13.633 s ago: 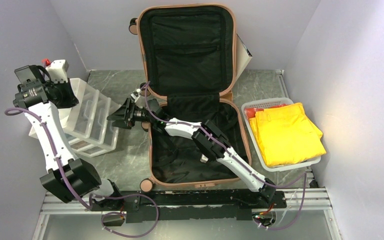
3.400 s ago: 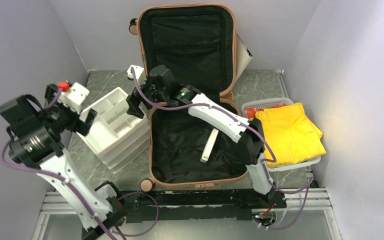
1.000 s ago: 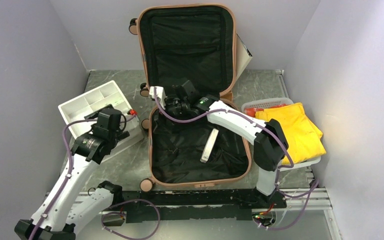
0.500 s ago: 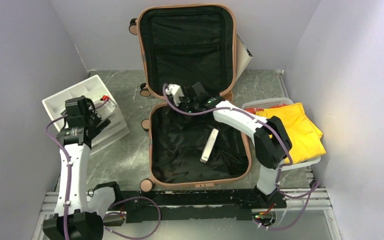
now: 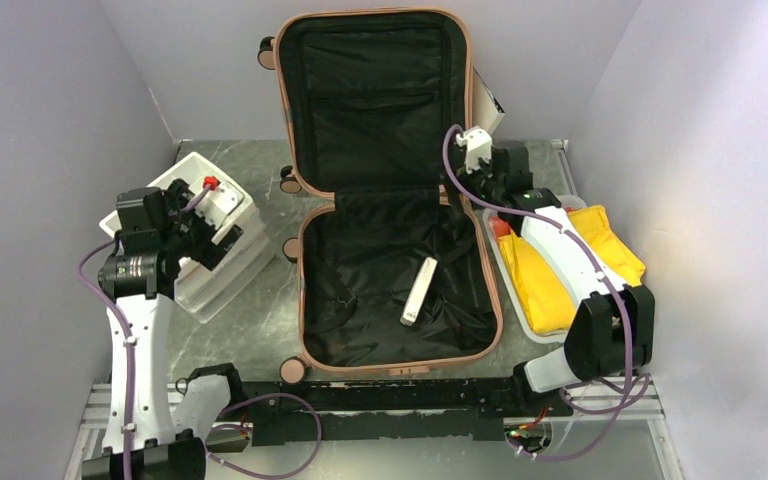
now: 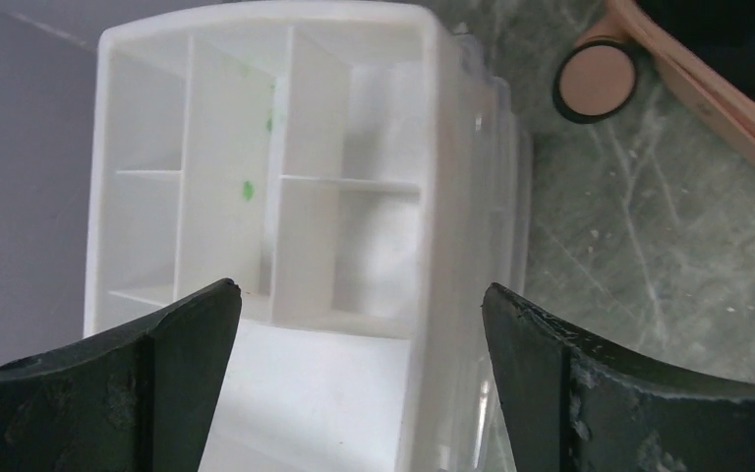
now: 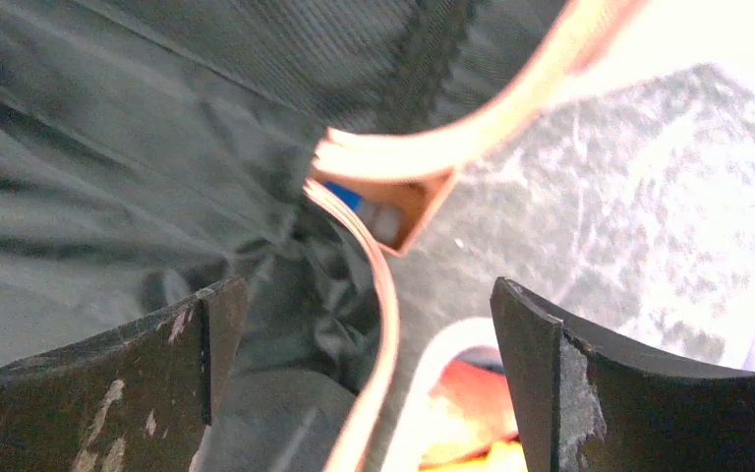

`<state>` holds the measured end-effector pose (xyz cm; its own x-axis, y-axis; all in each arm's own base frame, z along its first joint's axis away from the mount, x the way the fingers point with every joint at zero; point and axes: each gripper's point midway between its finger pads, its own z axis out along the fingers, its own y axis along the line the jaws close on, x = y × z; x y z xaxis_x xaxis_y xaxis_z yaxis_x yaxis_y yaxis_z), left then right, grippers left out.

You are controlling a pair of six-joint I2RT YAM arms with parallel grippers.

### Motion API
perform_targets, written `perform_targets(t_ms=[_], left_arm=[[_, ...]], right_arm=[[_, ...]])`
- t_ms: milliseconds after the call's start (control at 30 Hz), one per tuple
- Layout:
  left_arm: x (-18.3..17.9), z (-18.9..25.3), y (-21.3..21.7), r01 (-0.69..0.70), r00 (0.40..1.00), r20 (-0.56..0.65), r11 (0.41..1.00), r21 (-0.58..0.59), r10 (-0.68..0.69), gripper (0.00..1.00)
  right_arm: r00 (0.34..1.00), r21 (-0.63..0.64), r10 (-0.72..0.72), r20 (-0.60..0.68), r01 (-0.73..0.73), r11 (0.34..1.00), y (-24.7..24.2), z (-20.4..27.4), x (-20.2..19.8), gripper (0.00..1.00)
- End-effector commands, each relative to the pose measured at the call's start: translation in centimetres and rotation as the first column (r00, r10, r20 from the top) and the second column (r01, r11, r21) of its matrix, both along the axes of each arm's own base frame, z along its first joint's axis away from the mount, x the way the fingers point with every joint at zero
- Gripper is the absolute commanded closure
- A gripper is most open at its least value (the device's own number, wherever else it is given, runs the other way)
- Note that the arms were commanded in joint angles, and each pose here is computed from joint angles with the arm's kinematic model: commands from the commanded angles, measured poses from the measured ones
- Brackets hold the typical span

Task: Open, take out, and arrange the luggage
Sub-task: Adjust the storage box at the center of the board, then adjust the luggage at the center of the board.

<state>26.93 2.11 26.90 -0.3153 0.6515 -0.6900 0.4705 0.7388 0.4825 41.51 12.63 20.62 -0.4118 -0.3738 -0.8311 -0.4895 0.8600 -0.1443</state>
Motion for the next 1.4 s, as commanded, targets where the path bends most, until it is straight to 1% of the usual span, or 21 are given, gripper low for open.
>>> perform_targets(t_ms=[0,67,133,233,300,367,467,500,567,667,767,833,900,967,1033,1100,1133,1233,1300,1333,1367], left_arm=[[1.5,2.0,0.9,-0.071,0.995,0.066,0.997,-0.015,0.072,0.03],[0.9,2.7,-1.6,0.041,0.998,0.053,0.996,-0.084,-0.036,0.03],[0.7,3.9,-4.2,0.135,0.990,0.048,0.978,-0.156,-0.129,0.03],[1.0,4.2,-6.7,0.197,0.980,0.019,0.955,-0.221,-0.198,0.03],[1.5,4.2,-8.5,0.222,0.974,0.011,0.948,-0.229,-0.226,0.03],[2.1,4.2,-11.1,0.242,0.969,0.016,0.944,-0.222,-0.245,0.03],[4.8,6.2,-11.8,0.185,0.980,0.119,0.958,-0.219,-0.162,0.03],[6.4,7.4,-11.6,0.152,0.979,0.172,0.961,-0.231,-0.113,0.03],[9.4,8.9,-10.6,0.045,0.975,0.224,0.965,-0.259,0.014,0.03],[13.6,10.1,-10.3,-0.040,0.957,0.263,0.951,-0.308,0.125,0.03],[16.9,11.0,-11.2,-0.033,0.945,0.293,0.937,-0.347,0.142,0.03],[19.2,11.6,-12.0,-0.026,0.944,0.295,0.928,-0.373,0.145,0.03],[20.7,11.8,-12.8,-0.016,0.945,0.293,0.915,-0.403,0.145,0.03],[21.9,11.7,-13.8,0.014,0.948,0.294,0.904,-0.428,0.125,0.03],[23.1,10.8,-14.6,0.028,0.950,0.289,0.894,-0.447,0.115,0.03],[24.1,9.7,-14.7,0.011,0.954,0.272,0.890,-0.455,0.128,0.03],[24.6,8.9,-14.8,0.002,0.957,0.261,0.891,-0.453,0.131,0.03],[26.1,7.2,-14.5,-0.038,0.955,0.246,0.894,-0.447,0.164,0.03],[26.8,6.1,-14.5,-0.050,0.957,0.236,0.895,-0.443,0.170,0.03],[27.0,5.8,-14.6,-0.052,0.958,0.231,0.895,-0.442,0.170,0.03],[27.2,5.5,-14.7,-0.055,0.959,0.226,0.893,-0.446,0.172,0.03]], right_arm=[[0.995,-0.079,-0.100,-0.009,0.099,0.992,-4.4,-1.4,-0.8,0.00],[0.993,-0.065,-0.114,-0.010,0.114,0.991,-5.3,-1.8,-0.5,0.00],[0.995,0.008,-0.094,0.026,0.094,0.996,-5.3,-0.6,0.3,0.00],[0.986,0.103,-0.116,0.120,0.104,0.989,-5.4,3.2,2.6,0.00],[0.981,0.172,-0.145,0.125,0.123,0.977,-5.3,5.2,4.3,0.01],[0.980,0.262,-0.133,0.145,0.092,0.961,-4.5,7.1,5.6,0.02],[0.964,0.352,-0.095,0.248,0.002,0.936,-3.0,10.7,7.2,0.03],[0.961,0.370,-0.076,0.265,-0.029,0.928,-2.4,11.6,7.8,0.04],[0.960,0.405,-0.058,0.274,-0.060,0.912,-1.2,12.9,9.1,0.07],[0.943,0.424,-0.089,0.322,-0.059,0.904,-0.7,13.8,11.2,0.17],[0.925,0.400,-0.122,0.359,-0.034,0.916,-0.4,13.9,13.2,0.27],[0.911,0.367,-0.132,0.392,-0.023,0.930,-0.3,14.8,14.5,0.28],[0.902,0.332,-0.162,0.400,0.022,0.943,-0.7,14.5,15.9,0.30],[0.901,0.308,-0.156,0.405,0.027,0.951,-0.5,13.9,17.0,0.31],[0.913,0.294,-0.151,0.380,0.035,0.955,-0.3,12.4,18.1,0.31],[0.917,0.291,-0.146,0.370,0.035,0.956,-0.2,11.6,18.7,0.35],[0.920,0.290,-0.147,0.364,0.038,0.956,-0.1,11.0,18.9,0.37],[0.927,0.292,-0.146,0.344,0.042,0.955,0.0,9.9,19.2,0.57],[0.934,0.296,-0.125,0.334,0.022,0.955,0.5,9.8,19.1,0.80],[0.937,0.300,-0.115,0.329,0.012,0.954,0.7,9.9,19.0,0.95],[0.940,0.308,-0.105,0.325,0.000,0.951,0.9,10.2,18.8,1.00]])
